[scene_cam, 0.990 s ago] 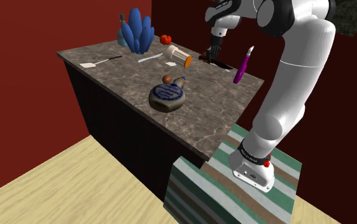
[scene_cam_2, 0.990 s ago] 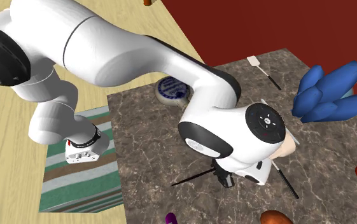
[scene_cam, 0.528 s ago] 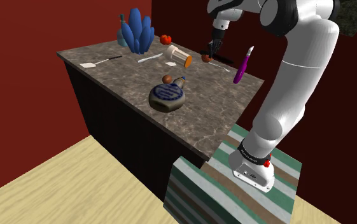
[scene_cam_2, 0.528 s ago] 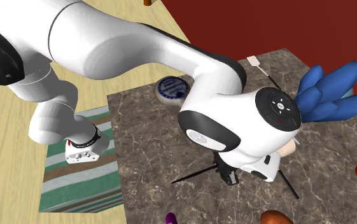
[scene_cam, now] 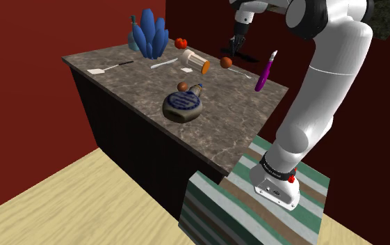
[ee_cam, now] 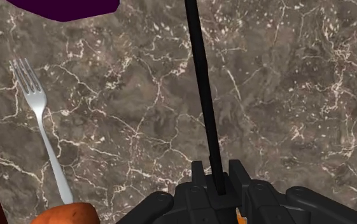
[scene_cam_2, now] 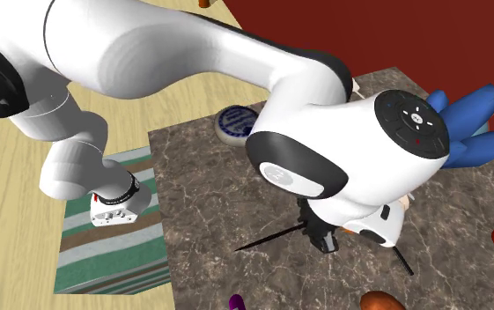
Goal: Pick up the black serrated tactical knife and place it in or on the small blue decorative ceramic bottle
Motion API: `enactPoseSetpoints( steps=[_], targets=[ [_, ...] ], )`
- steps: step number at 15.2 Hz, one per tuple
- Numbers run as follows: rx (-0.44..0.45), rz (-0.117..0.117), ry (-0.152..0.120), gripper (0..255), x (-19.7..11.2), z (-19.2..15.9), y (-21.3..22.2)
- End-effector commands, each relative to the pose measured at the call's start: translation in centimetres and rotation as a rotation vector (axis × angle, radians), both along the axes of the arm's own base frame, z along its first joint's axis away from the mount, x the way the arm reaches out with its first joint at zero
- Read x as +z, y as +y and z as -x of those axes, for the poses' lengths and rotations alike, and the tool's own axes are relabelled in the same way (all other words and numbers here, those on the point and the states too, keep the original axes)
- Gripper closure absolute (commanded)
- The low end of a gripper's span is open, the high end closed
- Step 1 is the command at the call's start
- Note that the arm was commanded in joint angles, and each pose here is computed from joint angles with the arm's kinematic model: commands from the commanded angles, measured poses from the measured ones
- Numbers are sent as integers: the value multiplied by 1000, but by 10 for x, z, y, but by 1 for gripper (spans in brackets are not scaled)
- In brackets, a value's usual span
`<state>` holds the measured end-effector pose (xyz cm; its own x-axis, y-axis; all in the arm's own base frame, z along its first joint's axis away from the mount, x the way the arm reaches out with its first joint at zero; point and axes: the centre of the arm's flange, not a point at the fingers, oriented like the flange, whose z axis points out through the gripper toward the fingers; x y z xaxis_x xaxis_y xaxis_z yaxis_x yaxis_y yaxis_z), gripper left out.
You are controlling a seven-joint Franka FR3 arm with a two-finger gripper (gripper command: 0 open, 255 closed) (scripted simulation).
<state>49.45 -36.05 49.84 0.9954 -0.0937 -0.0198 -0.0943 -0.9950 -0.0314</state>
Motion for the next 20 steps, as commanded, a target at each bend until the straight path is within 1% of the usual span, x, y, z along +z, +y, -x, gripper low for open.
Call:
enactPoseSetpoints(
  steps=[1,8,20],
  targets=[
    [0,0,0,255,11,0,1],
    [0,0,0,255,48,0,1],
    [0,0,0,255,48,-4,159]
  ],
)
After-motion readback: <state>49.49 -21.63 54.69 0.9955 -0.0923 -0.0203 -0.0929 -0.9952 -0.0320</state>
